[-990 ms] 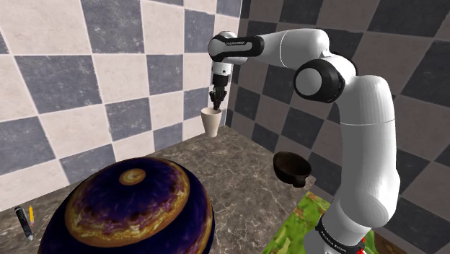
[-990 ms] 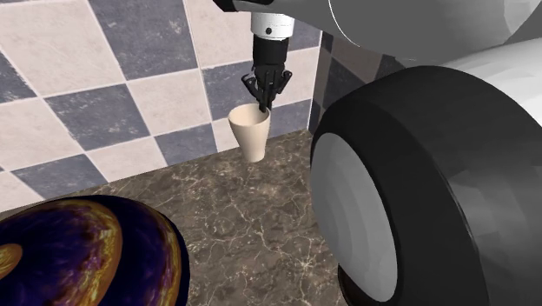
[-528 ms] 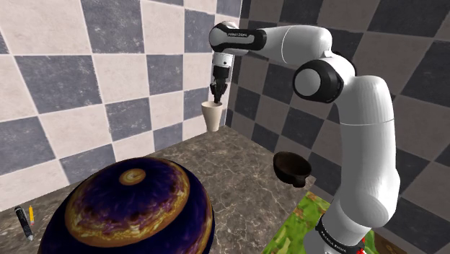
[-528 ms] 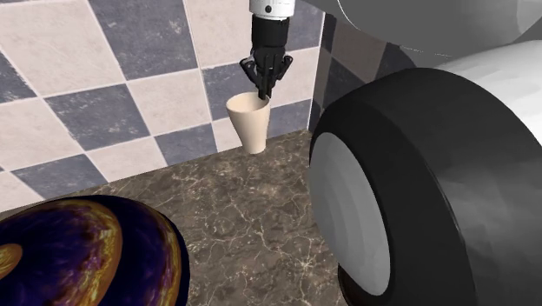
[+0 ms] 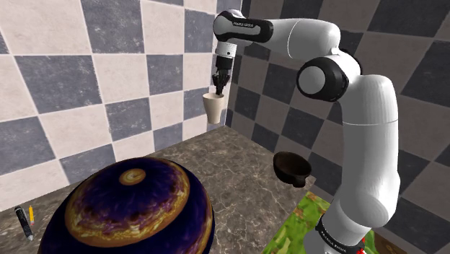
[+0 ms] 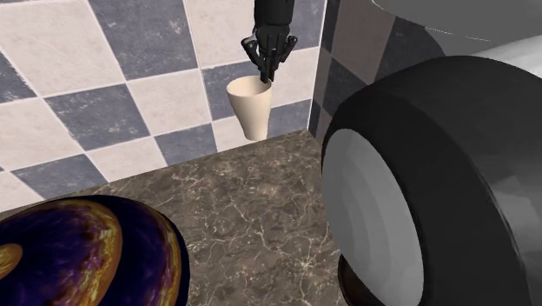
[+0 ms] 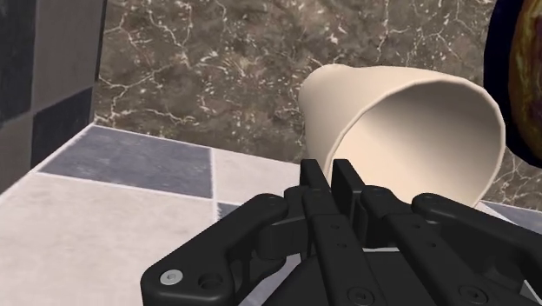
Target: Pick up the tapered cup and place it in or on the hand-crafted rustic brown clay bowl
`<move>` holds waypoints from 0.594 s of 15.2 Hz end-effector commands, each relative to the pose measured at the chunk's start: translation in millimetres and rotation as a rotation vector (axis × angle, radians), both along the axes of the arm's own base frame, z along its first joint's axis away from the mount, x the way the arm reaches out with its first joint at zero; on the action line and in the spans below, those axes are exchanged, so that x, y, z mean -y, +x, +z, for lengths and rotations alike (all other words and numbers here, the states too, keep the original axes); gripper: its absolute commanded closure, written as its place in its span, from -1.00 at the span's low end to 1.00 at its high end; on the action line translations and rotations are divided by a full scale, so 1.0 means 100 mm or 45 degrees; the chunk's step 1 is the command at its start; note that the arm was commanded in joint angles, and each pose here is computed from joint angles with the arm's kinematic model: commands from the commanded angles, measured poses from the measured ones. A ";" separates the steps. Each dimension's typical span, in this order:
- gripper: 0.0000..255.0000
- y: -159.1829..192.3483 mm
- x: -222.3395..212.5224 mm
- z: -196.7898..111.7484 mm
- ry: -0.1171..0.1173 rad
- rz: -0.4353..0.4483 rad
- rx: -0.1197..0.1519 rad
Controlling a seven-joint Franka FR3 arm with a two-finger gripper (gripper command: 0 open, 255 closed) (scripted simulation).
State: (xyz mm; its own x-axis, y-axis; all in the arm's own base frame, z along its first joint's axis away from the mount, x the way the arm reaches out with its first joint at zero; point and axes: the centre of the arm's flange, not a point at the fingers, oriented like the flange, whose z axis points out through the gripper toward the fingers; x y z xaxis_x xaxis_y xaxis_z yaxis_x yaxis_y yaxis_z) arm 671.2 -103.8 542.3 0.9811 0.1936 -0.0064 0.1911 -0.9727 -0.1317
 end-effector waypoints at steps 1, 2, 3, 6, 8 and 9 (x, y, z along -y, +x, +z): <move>1.00 -0.22 0.03 0.07 -0.007 -0.003 0.038; 1.00 -0.35 0.05 0.08 -0.007 -0.003 0.038; 1.00 -0.47 0.07 0.09 -0.007 -0.003 0.038; 1.00 -0.86 0.14 0.14 -0.007 -0.003 0.038; 1.00 -1.12 0.18 0.16 -0.007 -0.003 0.038; 1.00 -1.25 0.20 0.18 -0.007 -0.003 0.038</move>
State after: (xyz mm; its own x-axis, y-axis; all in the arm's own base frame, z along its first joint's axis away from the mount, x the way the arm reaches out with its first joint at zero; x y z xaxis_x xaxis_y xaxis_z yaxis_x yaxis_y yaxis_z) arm 560.7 -123.4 556.5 0.9815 0.1902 0.0212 0.1914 -0.9740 -0.1209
